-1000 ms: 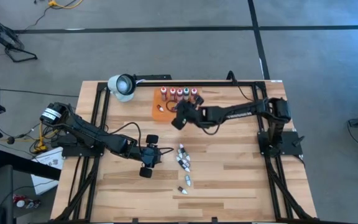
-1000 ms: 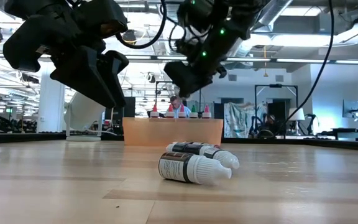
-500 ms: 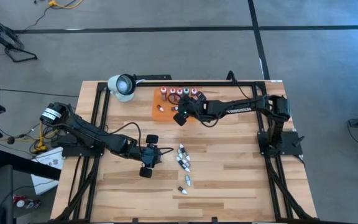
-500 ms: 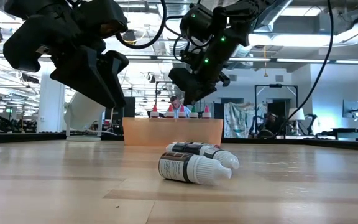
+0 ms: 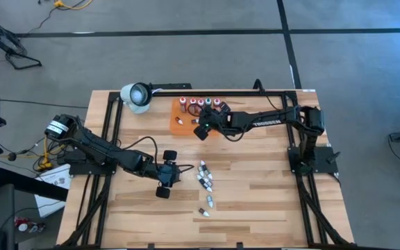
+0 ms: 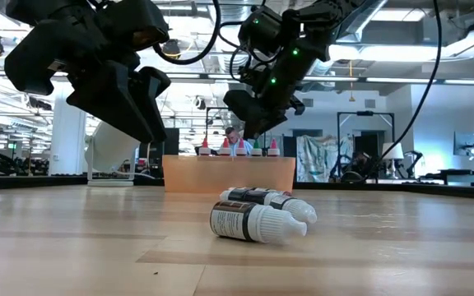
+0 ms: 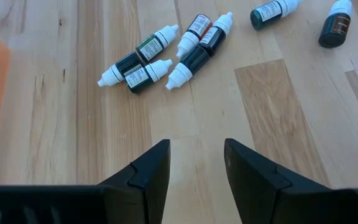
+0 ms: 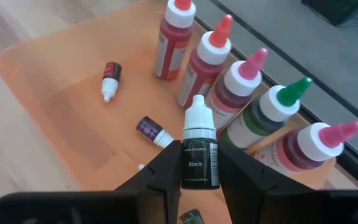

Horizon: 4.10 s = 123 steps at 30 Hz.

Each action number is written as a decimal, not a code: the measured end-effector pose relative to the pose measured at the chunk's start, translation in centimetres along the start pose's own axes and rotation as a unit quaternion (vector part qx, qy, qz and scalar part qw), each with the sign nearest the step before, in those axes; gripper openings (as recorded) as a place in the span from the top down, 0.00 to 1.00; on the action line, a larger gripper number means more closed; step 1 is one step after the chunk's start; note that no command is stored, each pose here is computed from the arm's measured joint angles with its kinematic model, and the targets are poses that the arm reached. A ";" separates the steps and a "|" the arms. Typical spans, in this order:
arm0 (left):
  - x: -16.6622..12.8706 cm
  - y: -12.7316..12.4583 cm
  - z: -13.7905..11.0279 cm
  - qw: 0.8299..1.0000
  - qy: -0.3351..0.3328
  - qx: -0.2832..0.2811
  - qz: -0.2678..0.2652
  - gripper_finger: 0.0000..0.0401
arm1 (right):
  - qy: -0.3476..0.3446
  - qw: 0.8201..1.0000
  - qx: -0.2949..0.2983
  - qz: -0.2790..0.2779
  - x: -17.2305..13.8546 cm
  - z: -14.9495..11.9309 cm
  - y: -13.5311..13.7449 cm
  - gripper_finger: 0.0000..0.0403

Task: Pick & Place food coloring
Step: Put the small black food coloring bottle into the orange bin

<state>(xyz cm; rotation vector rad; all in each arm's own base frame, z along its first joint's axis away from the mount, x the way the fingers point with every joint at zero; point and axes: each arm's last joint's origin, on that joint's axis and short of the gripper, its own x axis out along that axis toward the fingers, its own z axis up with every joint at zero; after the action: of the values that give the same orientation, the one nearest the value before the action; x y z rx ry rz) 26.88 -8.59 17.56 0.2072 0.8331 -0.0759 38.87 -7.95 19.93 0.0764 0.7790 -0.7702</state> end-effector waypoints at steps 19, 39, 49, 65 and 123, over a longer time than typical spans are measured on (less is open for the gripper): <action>0.4 -0.1 0.4 1.000 -0.027 -0.005 -0.001 0.64 | -0.003 0.999 -0.039 0.032 -1.2 -0.5 1.9 0.55; 9.8 -1.0 0.9 0.988 -0.142 0.056 0.024 0.64 | 0.052 0.985 -0.156 0.055 -16.0 -6.9 6.9 0.66; 11.0 0.2 0.4 0.994 -0.099 0.034 0.010 0.64 | -0.020 0.988 -0.153 0.031 -23.2 -11.9 8.2 0.66; 10.1 0.1 0.4 0.997 -0.070 0.031 0.007 0.64 | -0.056 0.988 -0.145 0.010 -24.2 -12.7 8.1 0.65; 7.2 1.8 4.7 0.981 0.009 0.089 0.172 0.80 | -0.052 0.988 -0.144 0.007 -23.9 -12.4 8.1 0.67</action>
<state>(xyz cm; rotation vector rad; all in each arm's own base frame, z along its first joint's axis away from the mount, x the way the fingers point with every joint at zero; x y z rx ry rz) 35.42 -7.76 15.59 0.5185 0.7978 0.1777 25.69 16.34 24.97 -0.2159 0.7817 -0.6361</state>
